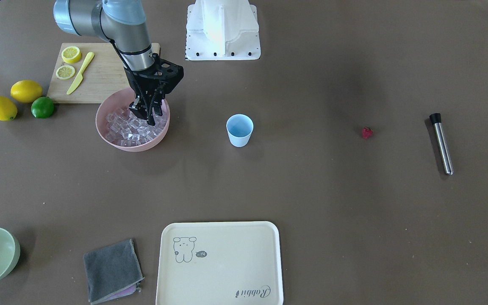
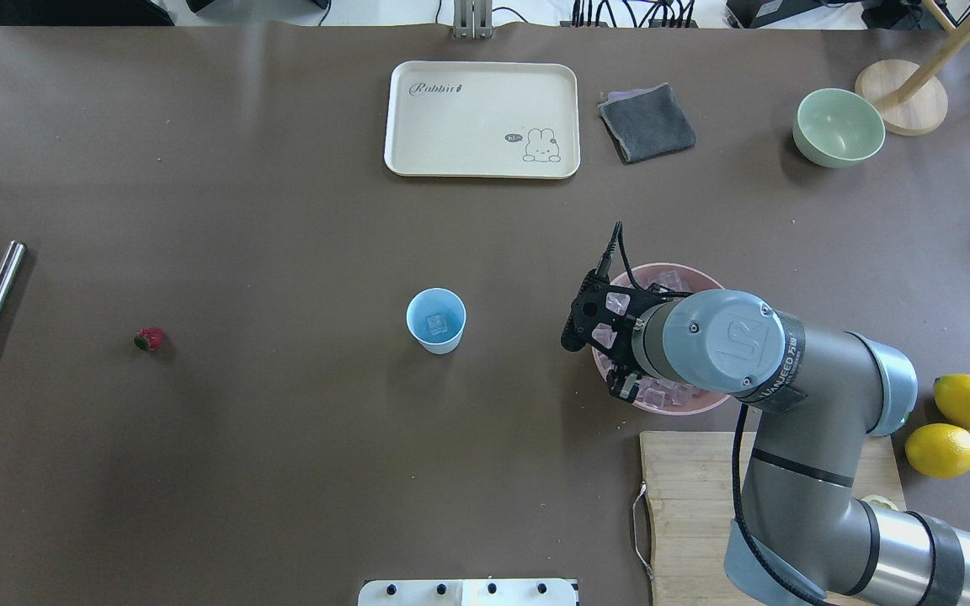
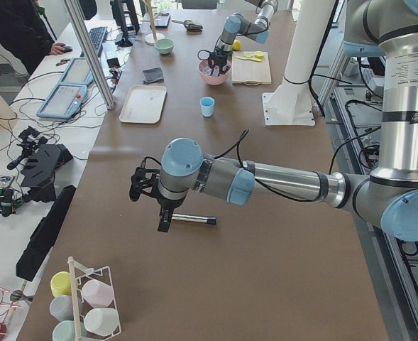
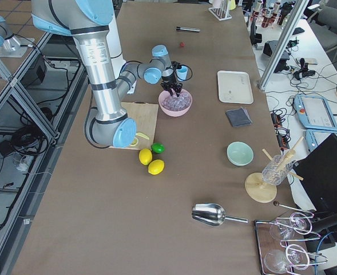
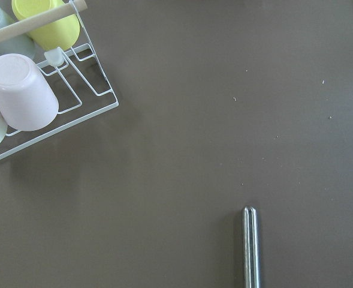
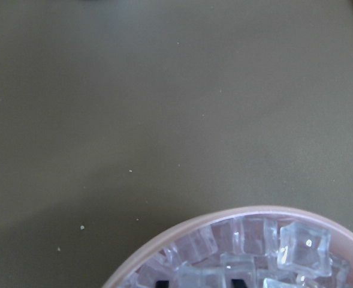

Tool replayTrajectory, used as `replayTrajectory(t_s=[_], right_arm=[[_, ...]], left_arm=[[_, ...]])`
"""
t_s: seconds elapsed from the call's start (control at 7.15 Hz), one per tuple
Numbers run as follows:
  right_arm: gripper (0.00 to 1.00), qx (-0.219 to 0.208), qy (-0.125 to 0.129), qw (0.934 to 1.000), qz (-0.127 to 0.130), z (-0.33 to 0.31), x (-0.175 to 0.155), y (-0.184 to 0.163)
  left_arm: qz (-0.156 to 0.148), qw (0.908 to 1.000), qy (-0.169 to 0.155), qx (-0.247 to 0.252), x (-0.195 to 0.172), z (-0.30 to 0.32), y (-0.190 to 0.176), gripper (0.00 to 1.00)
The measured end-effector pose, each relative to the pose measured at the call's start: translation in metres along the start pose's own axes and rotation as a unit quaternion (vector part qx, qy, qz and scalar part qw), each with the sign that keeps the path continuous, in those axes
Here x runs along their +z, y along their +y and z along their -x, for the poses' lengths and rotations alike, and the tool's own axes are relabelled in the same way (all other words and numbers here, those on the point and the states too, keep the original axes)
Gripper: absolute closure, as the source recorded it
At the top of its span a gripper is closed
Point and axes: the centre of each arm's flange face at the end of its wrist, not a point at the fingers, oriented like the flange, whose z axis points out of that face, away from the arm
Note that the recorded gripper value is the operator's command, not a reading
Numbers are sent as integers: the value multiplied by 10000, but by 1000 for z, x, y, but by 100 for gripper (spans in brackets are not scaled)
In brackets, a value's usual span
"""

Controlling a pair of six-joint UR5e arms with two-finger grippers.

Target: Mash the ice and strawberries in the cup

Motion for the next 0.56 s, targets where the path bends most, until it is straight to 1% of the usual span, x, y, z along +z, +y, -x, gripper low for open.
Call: replayTrajectory(t_s=[0.28, 0.56], right_arm=[[75, 37, 16, 10000, -44, -5, -5, -1], [75, 194, 42, 9997, -124, -28, -19, -3]], left_arm=[[-3, 10000, -2, 2, 0, 0, -1, 2], [-3, 10000, 2, 9, 0, -1, -1, 2]])
